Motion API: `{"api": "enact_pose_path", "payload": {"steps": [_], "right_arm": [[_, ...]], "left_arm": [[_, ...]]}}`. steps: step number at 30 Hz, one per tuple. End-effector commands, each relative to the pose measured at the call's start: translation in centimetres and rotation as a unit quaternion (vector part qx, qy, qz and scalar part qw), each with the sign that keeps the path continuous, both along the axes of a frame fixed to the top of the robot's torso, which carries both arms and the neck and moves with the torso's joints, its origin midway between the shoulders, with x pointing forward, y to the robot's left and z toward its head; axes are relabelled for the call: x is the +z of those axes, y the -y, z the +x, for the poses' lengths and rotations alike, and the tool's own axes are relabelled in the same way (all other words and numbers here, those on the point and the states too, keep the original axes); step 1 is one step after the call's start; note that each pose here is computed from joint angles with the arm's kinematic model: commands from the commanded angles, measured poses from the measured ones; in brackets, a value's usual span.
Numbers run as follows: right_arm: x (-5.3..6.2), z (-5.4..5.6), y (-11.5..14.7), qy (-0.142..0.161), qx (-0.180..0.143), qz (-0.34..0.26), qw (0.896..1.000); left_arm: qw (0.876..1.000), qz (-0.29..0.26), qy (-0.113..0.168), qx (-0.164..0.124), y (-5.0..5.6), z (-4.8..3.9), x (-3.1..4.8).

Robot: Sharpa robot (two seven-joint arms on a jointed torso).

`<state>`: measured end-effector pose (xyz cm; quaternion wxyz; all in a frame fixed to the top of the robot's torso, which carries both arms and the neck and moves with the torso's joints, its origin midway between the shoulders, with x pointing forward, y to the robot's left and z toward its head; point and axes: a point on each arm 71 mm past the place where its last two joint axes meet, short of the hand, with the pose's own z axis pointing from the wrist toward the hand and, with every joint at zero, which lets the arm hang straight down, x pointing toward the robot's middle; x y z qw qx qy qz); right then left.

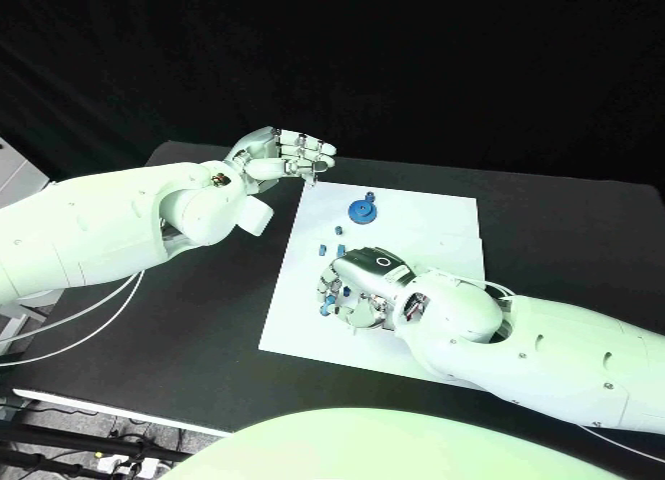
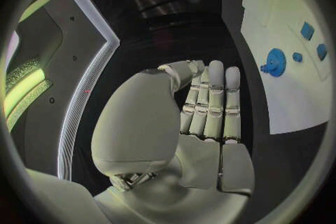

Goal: Assemble the parts on the task board

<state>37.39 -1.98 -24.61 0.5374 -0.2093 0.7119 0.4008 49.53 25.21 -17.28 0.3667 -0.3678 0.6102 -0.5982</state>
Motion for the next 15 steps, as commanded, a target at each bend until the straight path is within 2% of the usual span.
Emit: {"api": "enact_pose_path", "payload": {"steps": [1, 10, 15], "right_arm": [[-0.29, -0.02, -0.04, 0.015, -0.003, -0.023, 1.000], [-0.30, -0.14, -0.21, 0.027, -0.004, -0.028, 0.999], [-0.37, -0.29, -0.28, 0.019, 0.005, -0.026, 0.999]], "left_arm": [[1.000, -0.006, -0.001, -0.008, 0.18, -0.06, 0.09], [1.000, -0.006, -0.002, -0.008, 0.13, -0.07, 0.08], [1.000, -0.006, -0.002, -0.008, 0.12, -0.06, 0.07]]}}
